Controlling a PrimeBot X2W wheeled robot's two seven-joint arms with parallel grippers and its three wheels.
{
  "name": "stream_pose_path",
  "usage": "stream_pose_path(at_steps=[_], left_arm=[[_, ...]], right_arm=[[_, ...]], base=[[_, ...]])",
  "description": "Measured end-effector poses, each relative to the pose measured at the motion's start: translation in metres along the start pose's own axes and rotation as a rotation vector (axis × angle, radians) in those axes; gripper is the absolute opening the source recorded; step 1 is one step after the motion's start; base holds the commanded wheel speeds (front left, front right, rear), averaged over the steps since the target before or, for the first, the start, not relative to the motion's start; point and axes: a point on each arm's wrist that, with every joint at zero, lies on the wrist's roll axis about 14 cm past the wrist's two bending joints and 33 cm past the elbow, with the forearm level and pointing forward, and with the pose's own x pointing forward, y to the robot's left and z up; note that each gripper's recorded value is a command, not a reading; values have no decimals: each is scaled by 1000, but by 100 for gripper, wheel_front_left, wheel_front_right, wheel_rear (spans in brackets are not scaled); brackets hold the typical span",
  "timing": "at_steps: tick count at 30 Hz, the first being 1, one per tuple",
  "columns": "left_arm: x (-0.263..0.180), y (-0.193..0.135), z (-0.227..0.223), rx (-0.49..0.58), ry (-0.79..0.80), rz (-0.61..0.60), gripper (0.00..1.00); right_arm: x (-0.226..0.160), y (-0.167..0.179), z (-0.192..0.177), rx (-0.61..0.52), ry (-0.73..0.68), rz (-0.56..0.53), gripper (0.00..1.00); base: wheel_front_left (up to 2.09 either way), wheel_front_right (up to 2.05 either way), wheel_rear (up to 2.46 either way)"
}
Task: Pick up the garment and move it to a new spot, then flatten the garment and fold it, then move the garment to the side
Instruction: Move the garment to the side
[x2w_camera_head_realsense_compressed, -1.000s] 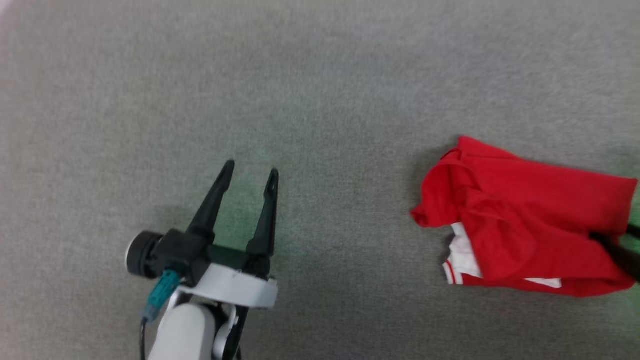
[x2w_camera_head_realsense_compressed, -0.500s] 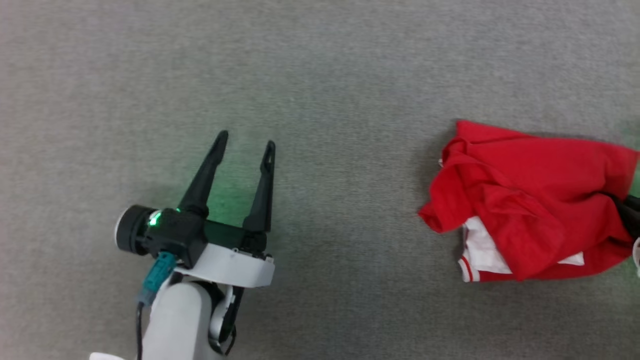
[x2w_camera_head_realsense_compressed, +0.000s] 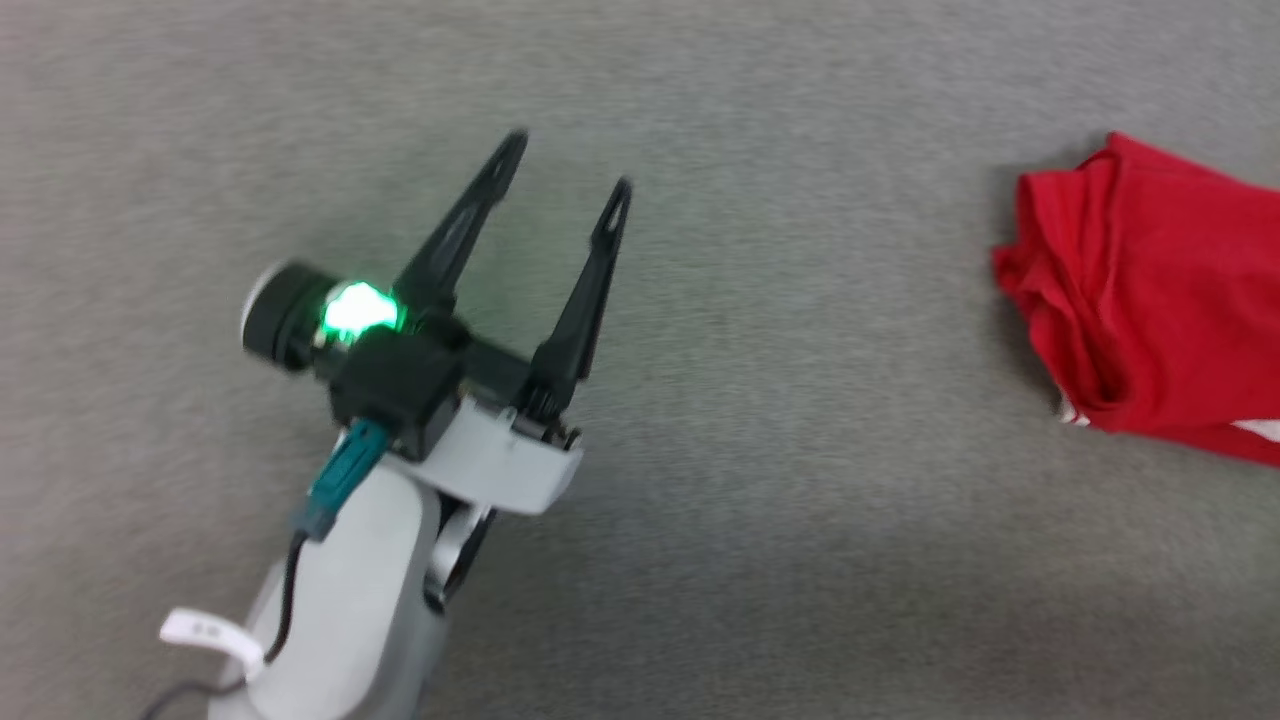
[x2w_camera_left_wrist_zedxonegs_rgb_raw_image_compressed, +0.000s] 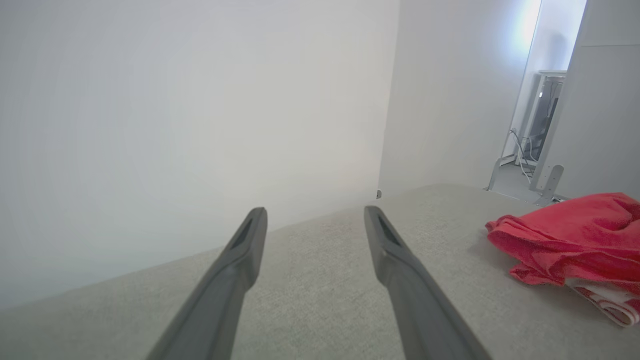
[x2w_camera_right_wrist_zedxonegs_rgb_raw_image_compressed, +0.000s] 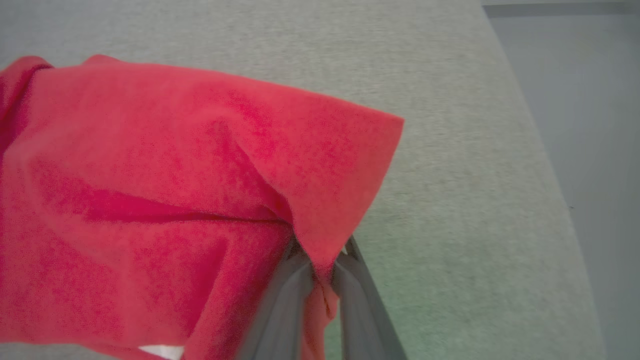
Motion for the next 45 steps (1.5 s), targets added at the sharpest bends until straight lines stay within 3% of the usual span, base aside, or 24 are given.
stream_pose_path(at_steps=[7, 16, 24, 36, 37, 38, 39, 40, 45], left_arm=[[53, -33, 6, 65, -82, -191, 100], [103, -47, -2, 126, -157, -328, 100], [124, -49, -29, 128, -162, -375, 100], [127, -39, -64, 129, -108, -380, 100], [127, -37, -63, 128, -109, -377, 100], [127, -37, -62, 130, -109, -376, 100], [127, -35, -62, 133, -108, -372, 100], [126, -35, -62, 134, -107, -370, 100], [119, -30, -59, 127, -87, -326, 100]], right_arm=[[-15, -56, 8, 19, -39, -164, 0], [-4, -108, 33, -29, -86, -347, 0], [20, -130, 53, -123, -107, -447, 0], [46, -132, 38, -170, -85, -488, 0], [46, -132, 39, -173, -89, -490, 17], [46, -132, 40, -175, -96, -491, 48], [45, -132, 42, -179, -105, -493, 96], [44, -131, 44, -186, -114, -492, 100], [37, -128, 53, -236, -134, -477, 100]], base=[[0, 0, 0], [0, 0, 0], [0, 0, 0], [0, 0, 0], [0, 0, 0], [0, 0, 0], [0, 0, 0], [0, 0, 0], [0, 0, 0]])
